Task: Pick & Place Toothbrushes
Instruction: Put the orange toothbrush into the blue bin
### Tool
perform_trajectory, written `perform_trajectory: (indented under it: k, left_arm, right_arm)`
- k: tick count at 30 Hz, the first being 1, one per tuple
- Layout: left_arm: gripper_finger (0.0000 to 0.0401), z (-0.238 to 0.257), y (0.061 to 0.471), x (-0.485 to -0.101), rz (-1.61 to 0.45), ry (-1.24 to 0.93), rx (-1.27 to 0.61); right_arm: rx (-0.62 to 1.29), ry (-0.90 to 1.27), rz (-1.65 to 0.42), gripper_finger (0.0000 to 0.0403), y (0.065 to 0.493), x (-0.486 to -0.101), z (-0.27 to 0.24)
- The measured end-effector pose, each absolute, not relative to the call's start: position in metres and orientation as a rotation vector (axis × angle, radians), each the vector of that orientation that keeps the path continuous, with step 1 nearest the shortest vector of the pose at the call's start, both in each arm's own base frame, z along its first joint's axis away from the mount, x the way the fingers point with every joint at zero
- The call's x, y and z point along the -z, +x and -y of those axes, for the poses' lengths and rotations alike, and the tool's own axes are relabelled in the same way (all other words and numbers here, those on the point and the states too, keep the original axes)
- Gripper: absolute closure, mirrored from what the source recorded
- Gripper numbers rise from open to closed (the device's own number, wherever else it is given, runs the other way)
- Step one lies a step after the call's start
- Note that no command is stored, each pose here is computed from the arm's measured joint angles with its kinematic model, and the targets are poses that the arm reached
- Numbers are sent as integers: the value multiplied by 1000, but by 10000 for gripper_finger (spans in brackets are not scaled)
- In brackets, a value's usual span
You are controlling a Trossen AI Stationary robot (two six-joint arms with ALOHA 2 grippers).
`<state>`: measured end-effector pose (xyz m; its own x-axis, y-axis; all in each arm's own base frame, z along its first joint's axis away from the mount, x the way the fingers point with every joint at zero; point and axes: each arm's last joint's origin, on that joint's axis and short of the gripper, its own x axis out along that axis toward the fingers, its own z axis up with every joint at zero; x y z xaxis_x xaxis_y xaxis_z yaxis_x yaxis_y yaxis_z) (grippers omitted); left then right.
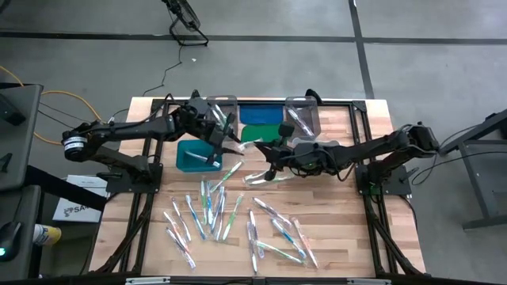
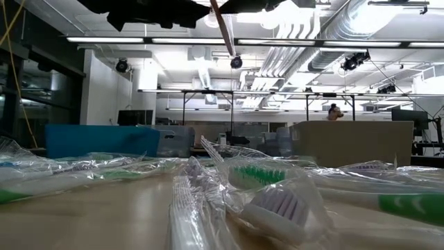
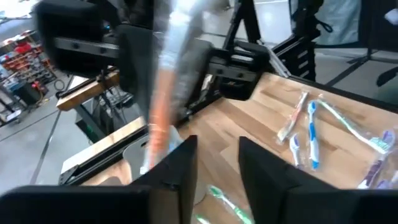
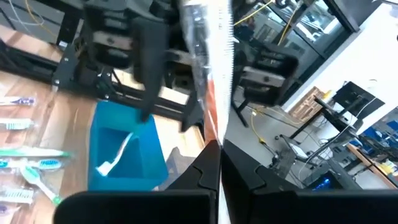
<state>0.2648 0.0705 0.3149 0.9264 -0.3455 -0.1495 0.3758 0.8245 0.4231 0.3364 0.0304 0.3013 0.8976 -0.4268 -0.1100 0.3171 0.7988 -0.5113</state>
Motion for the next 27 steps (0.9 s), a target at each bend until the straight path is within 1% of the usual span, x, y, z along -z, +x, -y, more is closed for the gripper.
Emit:
perform_trajectory:
  k: [6,8,11,19,21,24,27]
  left_arm:
    - [208,-71,267,-320,-42,470,310]
    - [193,-71,267,-322,-28,463,295]
    - [183,-71,267,-323,-24,454,290]
    - [181,-71,268,-326,8,436,281]
    - [187,-71,268,-328,20,438,278]
    - [210,-71,268,-330,36,433,274]
    - [248,-71,268,-330,39,429,273]
  right_arm:
    - [360,-481,-213,400,337,-301,-34]
    - [361,-477,-215,399,337,-301,-34]
    - [366,-479,-215,399,337,-301,-34]
    - [340,-449,-203,399,339,-300,-27]
    - [345,-450,-207,399,339,-299,-25]
    - [354,-448,-207,399,340,-299,-22]
    - [355,-448,-209,399,340,-299,-21]
